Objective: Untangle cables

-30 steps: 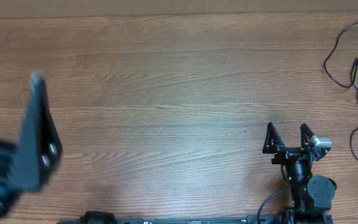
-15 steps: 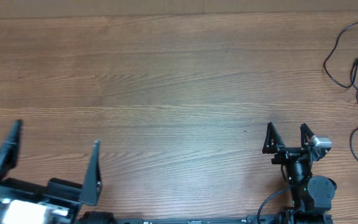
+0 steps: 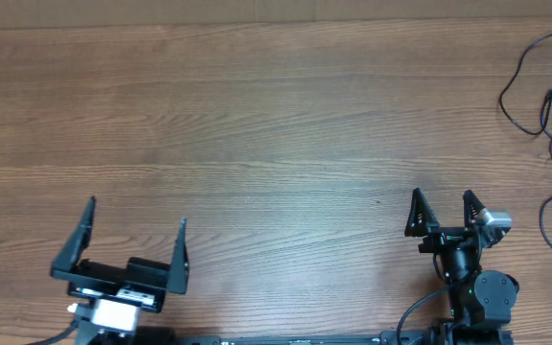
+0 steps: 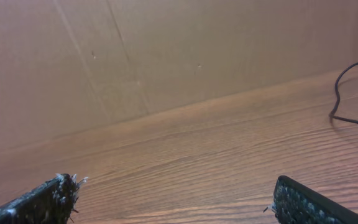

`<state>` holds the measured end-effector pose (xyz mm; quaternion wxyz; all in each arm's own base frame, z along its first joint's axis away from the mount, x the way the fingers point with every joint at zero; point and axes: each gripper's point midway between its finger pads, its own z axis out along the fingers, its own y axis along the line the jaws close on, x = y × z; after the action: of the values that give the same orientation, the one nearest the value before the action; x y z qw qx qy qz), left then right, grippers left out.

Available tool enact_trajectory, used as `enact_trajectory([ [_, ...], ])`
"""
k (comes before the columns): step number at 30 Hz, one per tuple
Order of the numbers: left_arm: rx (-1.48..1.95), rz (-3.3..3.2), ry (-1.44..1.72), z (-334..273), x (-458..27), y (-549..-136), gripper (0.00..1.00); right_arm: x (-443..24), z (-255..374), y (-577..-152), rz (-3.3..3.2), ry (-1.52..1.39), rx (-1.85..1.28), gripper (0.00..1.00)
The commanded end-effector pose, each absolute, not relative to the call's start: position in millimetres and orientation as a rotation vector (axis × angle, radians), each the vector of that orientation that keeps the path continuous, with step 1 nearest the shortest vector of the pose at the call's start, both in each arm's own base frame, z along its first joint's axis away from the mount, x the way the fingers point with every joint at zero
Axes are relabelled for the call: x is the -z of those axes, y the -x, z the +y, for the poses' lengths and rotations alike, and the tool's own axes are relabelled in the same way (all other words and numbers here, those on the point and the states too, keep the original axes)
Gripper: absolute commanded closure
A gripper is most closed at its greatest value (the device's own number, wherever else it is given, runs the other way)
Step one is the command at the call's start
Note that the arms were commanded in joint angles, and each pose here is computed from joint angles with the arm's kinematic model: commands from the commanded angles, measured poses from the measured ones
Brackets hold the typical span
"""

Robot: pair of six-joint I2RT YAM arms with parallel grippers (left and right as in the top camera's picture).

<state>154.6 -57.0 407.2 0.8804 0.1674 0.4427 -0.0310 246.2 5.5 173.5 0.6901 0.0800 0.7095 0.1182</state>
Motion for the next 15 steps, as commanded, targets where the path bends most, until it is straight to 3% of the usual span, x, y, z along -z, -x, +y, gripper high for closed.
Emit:
enact_trajectory([
  [1,0.061,0.904,-0.388,-62.8,-382.3,-162.0,0.0,-171.6,3.4,-246.2,1.582,-0.189,-0.259,0.0],
  [15,0.066,1.038,-0.385,-60.9,-286.5,-208.2,0.0,-171.6,3.4,-246.2,1.582,-0.189,-0.259,0.0],
])
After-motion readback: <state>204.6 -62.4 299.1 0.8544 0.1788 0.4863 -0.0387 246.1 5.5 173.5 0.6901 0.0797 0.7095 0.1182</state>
